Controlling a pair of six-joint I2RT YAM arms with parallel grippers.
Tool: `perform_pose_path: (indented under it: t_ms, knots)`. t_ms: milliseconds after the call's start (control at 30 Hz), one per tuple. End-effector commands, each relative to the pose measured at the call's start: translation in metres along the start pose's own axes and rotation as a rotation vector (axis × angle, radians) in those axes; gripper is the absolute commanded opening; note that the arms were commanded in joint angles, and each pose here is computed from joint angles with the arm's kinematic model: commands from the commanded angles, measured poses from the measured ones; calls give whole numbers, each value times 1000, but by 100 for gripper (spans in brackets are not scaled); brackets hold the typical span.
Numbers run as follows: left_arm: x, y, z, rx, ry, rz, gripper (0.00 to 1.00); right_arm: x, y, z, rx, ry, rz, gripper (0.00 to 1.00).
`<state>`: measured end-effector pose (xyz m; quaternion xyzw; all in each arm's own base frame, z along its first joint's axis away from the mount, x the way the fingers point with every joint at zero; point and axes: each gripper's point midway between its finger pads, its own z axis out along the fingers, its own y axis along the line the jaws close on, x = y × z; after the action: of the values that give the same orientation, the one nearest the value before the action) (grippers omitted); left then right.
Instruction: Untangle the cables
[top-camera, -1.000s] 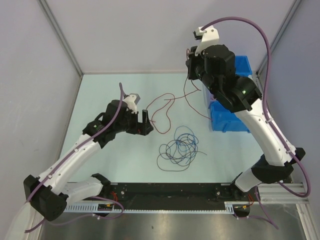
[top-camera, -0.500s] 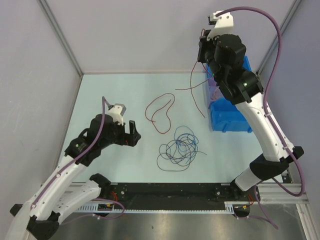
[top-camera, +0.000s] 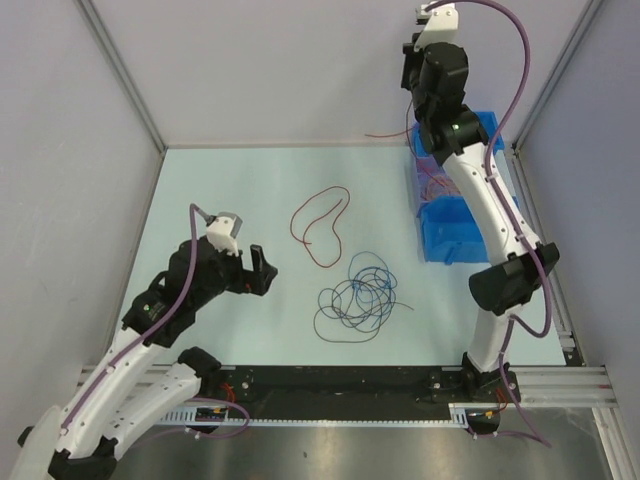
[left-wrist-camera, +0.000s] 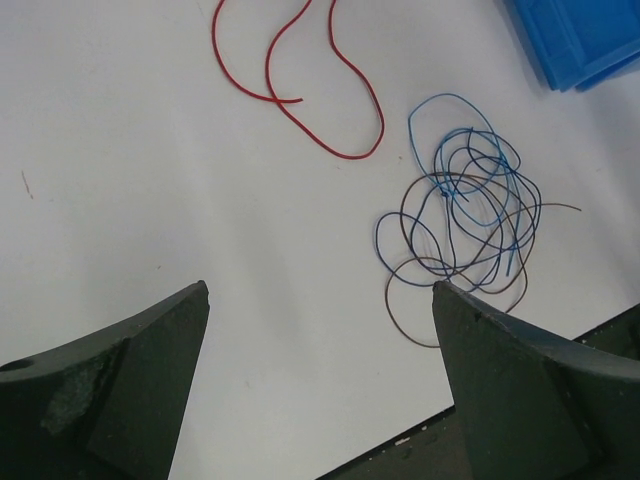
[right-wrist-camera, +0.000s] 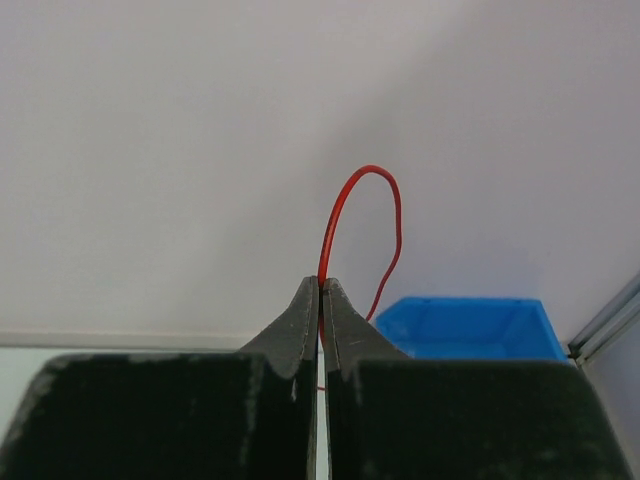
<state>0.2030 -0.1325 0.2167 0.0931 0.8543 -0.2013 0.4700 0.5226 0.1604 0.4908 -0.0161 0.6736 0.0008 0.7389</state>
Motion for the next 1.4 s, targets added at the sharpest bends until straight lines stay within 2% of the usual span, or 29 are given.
perform_pose_path:
  t_ms: [0,133,267,467,567,733,833,967,1367]
  knots:
    - [-18,9,-5,-33,-84,-1,98,-63,-21,17,40,-252,66,0]
    - [-20,14,-8,-56,-104,-10,98,-73,-24,42,47,-357,85,0]
    - [-20,17,-7,-69,-101,-13,98,-65,-32,73,109,-428,46,0]
    - [-19,18,-6,-74,-95,-13,98,-53,-86,96,209,-491,58,0]
    - [-18,18,-5,-76,-91,-13,98,-24,-116,115,247,-458,70,0]
    - [-18,19,-5,-83,-88,-14,98,38,-154,139,323,-330,23,0]
    - [-17,19,-4,-83,-87,-16,98,45,-164,136,344,-306,3,0]
    - [-18,19,-4,-83,-85,-17,98,77,-180,138,367,-232,-10,0]
    - [-18,20,-5,-88,-91,-16,98,115,-160,134,254,-111,68,0]
